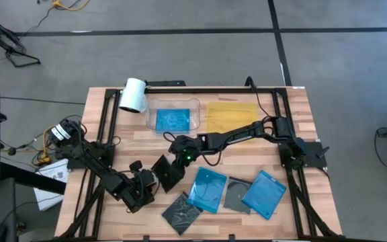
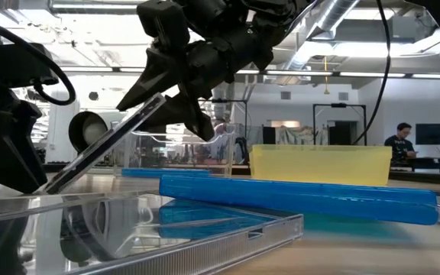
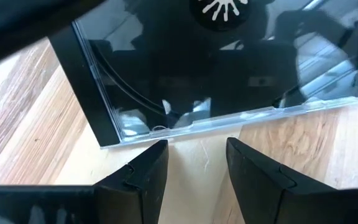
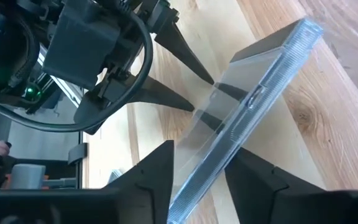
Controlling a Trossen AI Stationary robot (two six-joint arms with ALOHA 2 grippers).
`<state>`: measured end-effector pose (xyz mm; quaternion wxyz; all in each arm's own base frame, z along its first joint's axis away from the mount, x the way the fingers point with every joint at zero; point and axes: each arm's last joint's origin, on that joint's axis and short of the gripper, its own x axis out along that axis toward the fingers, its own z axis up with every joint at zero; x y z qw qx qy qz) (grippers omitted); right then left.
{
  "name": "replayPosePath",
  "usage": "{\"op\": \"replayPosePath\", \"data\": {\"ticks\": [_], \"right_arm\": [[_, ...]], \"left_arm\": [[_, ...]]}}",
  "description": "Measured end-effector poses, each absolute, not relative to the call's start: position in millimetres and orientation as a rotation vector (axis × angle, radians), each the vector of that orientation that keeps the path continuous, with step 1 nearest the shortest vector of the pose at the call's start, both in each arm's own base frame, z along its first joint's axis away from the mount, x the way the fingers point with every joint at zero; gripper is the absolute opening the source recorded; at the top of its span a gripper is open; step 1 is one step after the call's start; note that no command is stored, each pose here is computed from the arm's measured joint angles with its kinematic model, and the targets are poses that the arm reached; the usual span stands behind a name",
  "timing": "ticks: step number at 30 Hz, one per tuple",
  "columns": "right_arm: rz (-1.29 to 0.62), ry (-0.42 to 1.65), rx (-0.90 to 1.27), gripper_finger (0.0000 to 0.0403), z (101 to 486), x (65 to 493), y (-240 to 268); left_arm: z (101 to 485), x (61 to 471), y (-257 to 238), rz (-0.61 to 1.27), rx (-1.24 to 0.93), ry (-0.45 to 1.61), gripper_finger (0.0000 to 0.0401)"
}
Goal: Pick & place jewel cases by type
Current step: Put the left black CD case into the yellow bin
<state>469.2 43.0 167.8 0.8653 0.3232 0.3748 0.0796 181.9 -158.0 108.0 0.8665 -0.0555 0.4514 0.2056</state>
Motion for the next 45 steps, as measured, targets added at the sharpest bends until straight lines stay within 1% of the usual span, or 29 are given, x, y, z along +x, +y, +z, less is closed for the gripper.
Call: {"op": "replayPosePath", "data": {"ticks": [5, 17, 23, 34, 45], "right_arm": [[0.167, 0.783, 0.678, 0.0113, 168.1, 469.3, 42.8], [0.167, 0.793, 0.692, 0.0113, 167.9, 468.7, 45.6], [0.173, 0.858, 0.711, 0.0113, 164.5, 464.6, 50.4], [0.189, 0.857, 0.722, 0.0113, 165.1, 464.9, 50.5], [0.176, 0.901, 0.781, 0.0114, 163.2, 462.7, 50.9]], "left_arm": [[107.9, 181.8, -157.8, 0.43, -0.097, 0.939, 0.016], [108.1, 182.3, -158.1, 0.422, -0.087, 0.933, 0.016], [108.0, 182.4, -158.0, 0.423, -0.084, 0.93, 0.016], [108.3, 183.0, -158.3, 0.419, -0.08, 0.921, 0.016], [109.3, 186.1, -160.3, 0.39, -0.038, 0.881, 0.016]]}}
